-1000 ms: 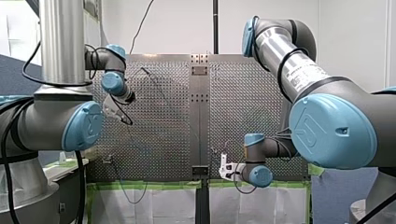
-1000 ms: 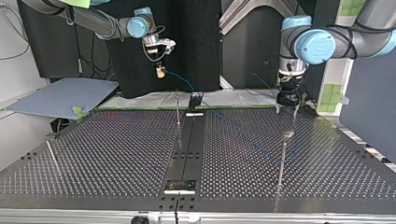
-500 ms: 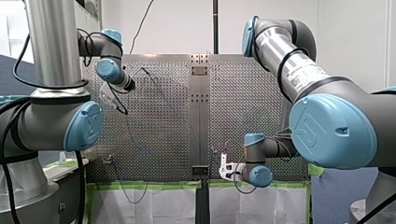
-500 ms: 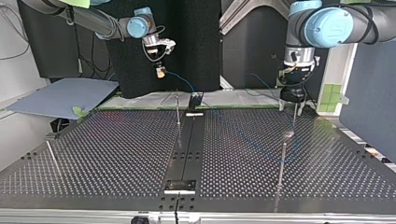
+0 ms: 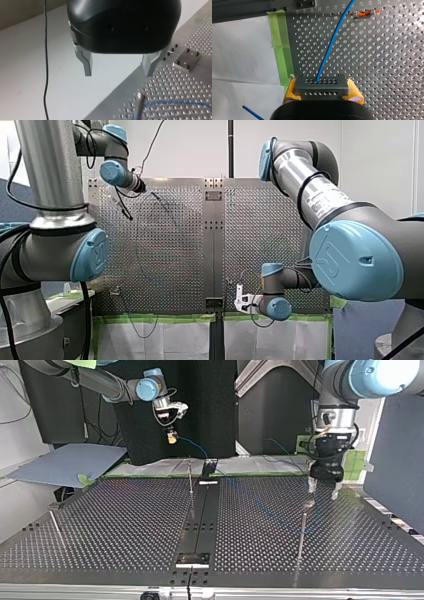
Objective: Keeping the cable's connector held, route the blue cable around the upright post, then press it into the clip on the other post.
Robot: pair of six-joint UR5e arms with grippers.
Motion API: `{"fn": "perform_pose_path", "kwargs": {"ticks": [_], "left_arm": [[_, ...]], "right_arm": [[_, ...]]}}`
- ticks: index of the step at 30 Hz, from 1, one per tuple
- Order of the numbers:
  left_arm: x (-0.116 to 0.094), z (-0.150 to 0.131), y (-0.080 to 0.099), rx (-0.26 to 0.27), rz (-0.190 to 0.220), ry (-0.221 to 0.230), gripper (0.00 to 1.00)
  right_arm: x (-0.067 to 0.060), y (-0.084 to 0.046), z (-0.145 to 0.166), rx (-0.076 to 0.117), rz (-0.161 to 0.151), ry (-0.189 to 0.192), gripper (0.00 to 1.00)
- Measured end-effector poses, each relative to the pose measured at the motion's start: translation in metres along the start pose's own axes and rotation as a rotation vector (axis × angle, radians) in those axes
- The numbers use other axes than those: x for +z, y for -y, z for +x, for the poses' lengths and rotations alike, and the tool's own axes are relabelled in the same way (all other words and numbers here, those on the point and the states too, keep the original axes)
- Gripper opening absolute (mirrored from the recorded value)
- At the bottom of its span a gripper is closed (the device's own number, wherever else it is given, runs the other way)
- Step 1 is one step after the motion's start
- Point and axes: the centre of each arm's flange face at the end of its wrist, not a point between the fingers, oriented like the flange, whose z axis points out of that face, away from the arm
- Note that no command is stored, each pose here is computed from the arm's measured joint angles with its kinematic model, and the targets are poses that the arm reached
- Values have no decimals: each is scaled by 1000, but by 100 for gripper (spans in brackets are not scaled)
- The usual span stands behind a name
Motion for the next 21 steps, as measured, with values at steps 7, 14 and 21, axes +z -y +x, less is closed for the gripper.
{"fn": "perform_pose_path", "kwargs": {"ticks": [7, 14, 21], "left_arm": [[9, -15, 19, 65, 54, -24, 100], [19, -24, 37, 136, 90, -76, 100], [22, -43, 52, 204, 58, -56, 100]], "right_arm": [[1, 0, 0, -3, 0, 2, 0], [1, 0, 0, -3, 0, 10, 0], [0, 0, -1, -3, 0, 17, 0]]}}
